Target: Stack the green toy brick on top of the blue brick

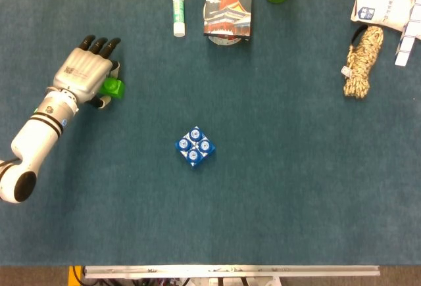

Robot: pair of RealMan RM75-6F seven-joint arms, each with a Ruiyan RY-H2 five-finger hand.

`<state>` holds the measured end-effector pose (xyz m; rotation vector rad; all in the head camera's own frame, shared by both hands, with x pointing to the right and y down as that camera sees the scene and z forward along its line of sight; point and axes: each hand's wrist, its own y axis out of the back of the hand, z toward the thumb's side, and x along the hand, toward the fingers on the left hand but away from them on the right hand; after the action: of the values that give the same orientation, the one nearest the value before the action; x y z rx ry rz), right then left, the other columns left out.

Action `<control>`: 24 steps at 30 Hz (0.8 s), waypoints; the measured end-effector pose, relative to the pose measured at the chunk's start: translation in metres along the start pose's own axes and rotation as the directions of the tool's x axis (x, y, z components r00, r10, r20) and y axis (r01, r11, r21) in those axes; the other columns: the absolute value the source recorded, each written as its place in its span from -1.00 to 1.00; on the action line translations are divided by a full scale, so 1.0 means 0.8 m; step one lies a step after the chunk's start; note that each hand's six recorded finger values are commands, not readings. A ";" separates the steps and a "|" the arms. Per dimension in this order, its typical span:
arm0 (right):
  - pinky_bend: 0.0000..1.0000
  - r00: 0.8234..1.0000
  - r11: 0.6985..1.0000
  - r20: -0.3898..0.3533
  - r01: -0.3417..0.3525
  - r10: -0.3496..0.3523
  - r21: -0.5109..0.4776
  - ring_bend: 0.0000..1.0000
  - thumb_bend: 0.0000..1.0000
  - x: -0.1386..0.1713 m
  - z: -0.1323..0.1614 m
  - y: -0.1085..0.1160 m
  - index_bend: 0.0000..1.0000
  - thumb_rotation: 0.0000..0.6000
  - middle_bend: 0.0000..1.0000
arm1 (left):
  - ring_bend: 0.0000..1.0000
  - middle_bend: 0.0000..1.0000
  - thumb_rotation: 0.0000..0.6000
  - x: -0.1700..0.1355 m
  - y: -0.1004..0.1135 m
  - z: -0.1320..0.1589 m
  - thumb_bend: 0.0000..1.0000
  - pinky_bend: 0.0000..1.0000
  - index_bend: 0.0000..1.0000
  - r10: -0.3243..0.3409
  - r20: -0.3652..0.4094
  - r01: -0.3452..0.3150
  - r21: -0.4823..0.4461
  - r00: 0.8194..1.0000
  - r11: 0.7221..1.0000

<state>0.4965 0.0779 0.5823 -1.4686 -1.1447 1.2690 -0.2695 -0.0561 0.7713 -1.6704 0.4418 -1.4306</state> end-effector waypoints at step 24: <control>-0.52 1.000 1.000 0.001 -0.007 0.007 0.000 -0.70 0.25 -0.001 0.000 -0.002 -0.71 1.00 -0.48 | -1.00 -1.00 1.00 -0.004 0.003 -0.001 -0.48 -1.00 0.02 0.018 -0.013 -0.018 0.006 1.000 1.000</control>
<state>0.4965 0.0772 0.5838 -1.4736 -1.1405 1.2747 -0.2705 -0.0558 0.7674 -1.6492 0.4578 -1.4288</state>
